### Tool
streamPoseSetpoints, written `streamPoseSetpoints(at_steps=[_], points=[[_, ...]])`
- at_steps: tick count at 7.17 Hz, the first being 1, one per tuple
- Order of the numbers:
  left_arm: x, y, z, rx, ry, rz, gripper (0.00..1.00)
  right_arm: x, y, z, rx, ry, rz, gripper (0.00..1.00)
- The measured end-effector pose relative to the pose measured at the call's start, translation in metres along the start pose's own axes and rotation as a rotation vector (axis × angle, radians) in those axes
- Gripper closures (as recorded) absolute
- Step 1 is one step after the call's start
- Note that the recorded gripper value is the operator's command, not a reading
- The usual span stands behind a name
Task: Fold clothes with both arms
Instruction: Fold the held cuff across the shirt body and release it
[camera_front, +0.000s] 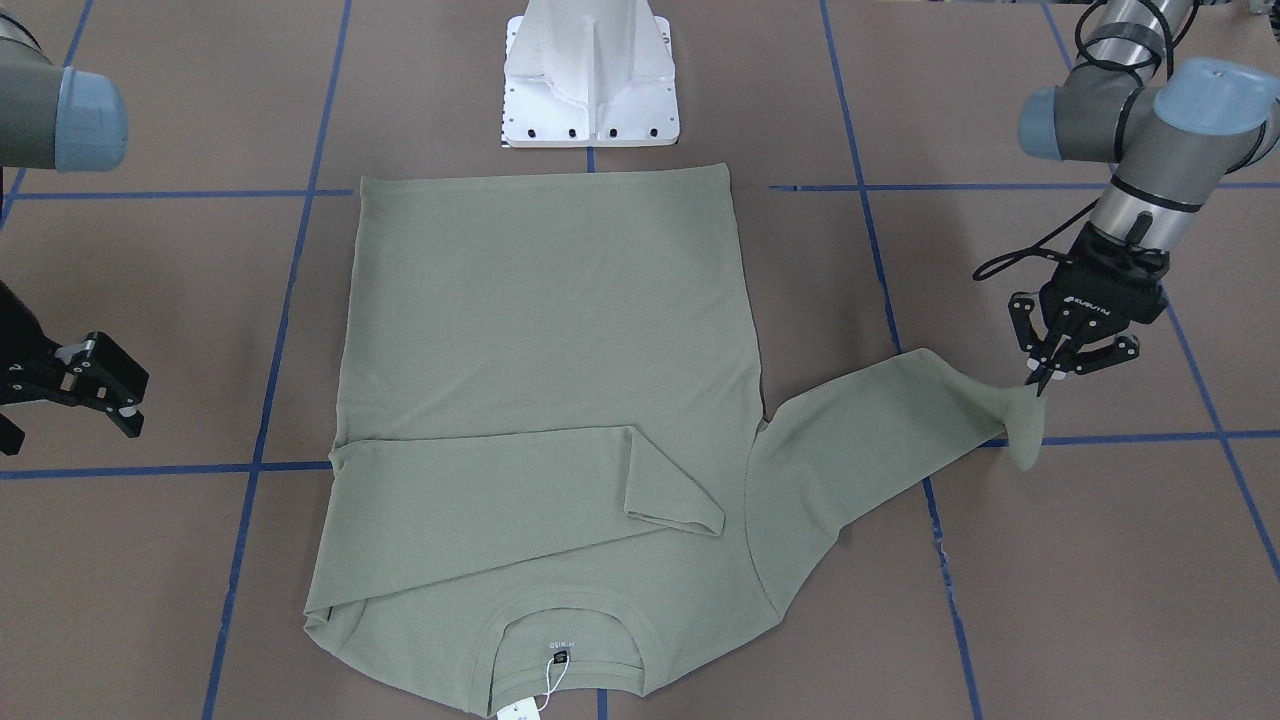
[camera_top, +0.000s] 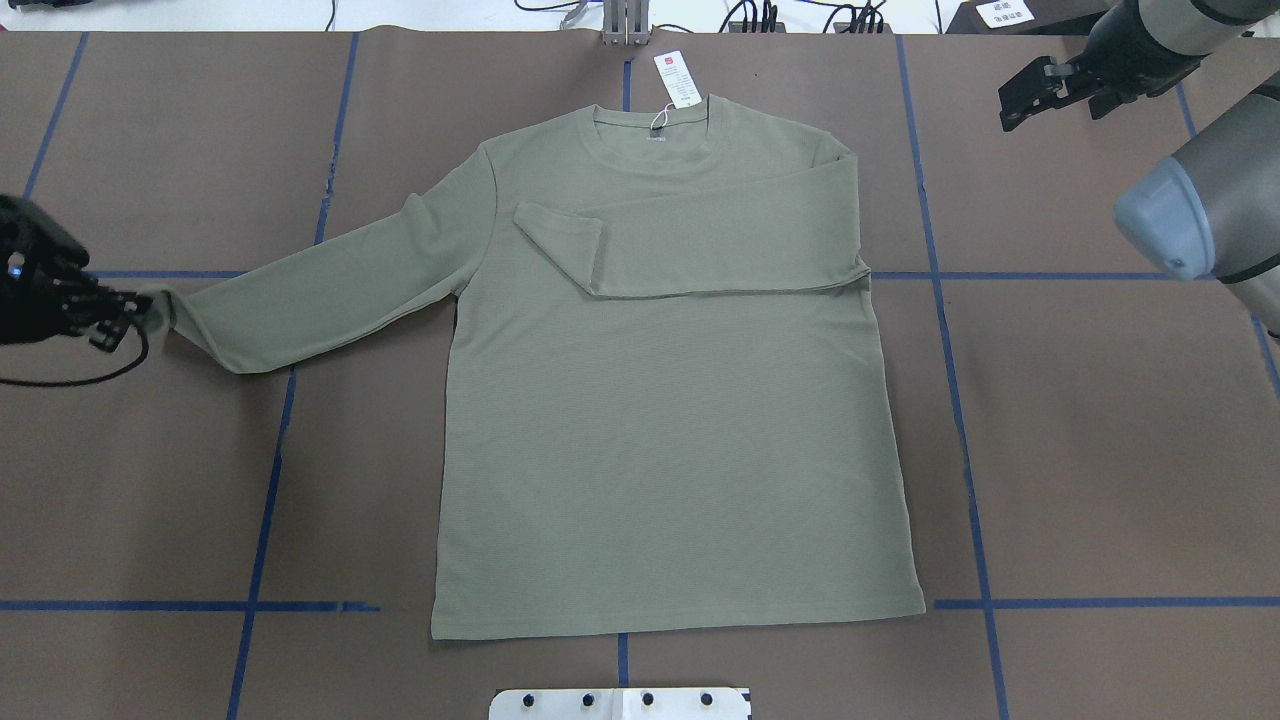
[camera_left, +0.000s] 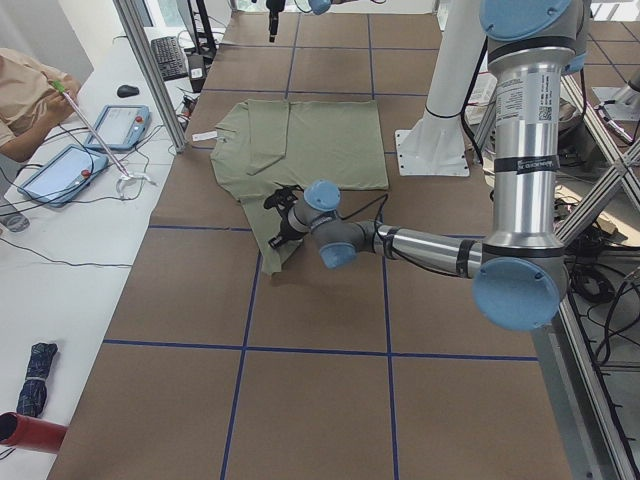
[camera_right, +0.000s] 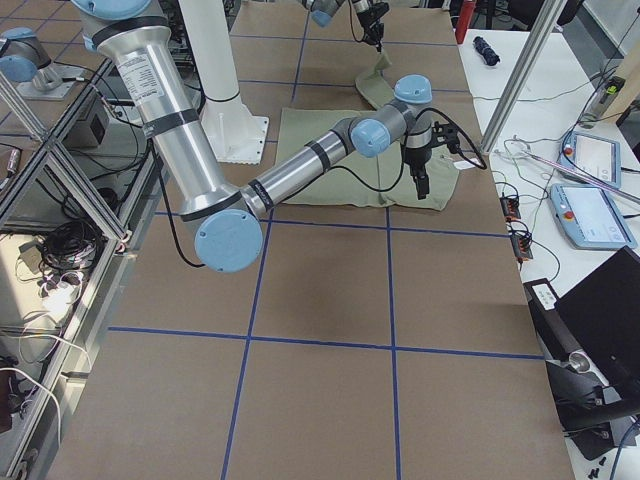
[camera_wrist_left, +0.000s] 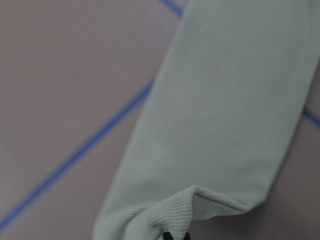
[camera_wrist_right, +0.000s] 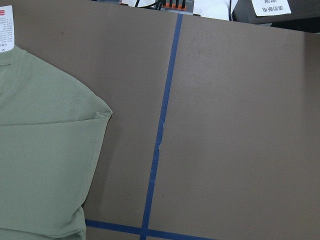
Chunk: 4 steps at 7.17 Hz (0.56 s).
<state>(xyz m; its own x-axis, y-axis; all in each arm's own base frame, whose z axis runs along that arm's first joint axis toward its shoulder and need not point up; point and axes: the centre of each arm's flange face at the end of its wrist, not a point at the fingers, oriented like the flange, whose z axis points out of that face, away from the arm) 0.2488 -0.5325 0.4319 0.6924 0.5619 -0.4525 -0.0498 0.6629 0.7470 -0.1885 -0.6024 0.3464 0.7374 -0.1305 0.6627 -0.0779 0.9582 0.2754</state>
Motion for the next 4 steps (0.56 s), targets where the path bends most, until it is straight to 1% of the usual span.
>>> streamPoseSetpoints(at_steps=[1,2,3,4], points=[[0.021,-0.063,0.001,0.009,-0.002,-0.066,1.00,0.003,0.003,0.001,-0.003,0.002,0.003,0.00],[0.051,-0.124,-0.003,0.013,0.005,-0.160,1.00,0.005,0.005,0.002,-0.005,0.005,0.006,0.00],[0.092,-0.178,-0.004,0.018,0.014,-0.271,1.00,0.008,0.006,0.003,-0.007,0.008,0.009,0.00],[0.149,-0.225,0.007,0.042,0.009,-0.379,1.00,0.010,0.006,0.003,-0.007,0.009,0.014,0.00]])
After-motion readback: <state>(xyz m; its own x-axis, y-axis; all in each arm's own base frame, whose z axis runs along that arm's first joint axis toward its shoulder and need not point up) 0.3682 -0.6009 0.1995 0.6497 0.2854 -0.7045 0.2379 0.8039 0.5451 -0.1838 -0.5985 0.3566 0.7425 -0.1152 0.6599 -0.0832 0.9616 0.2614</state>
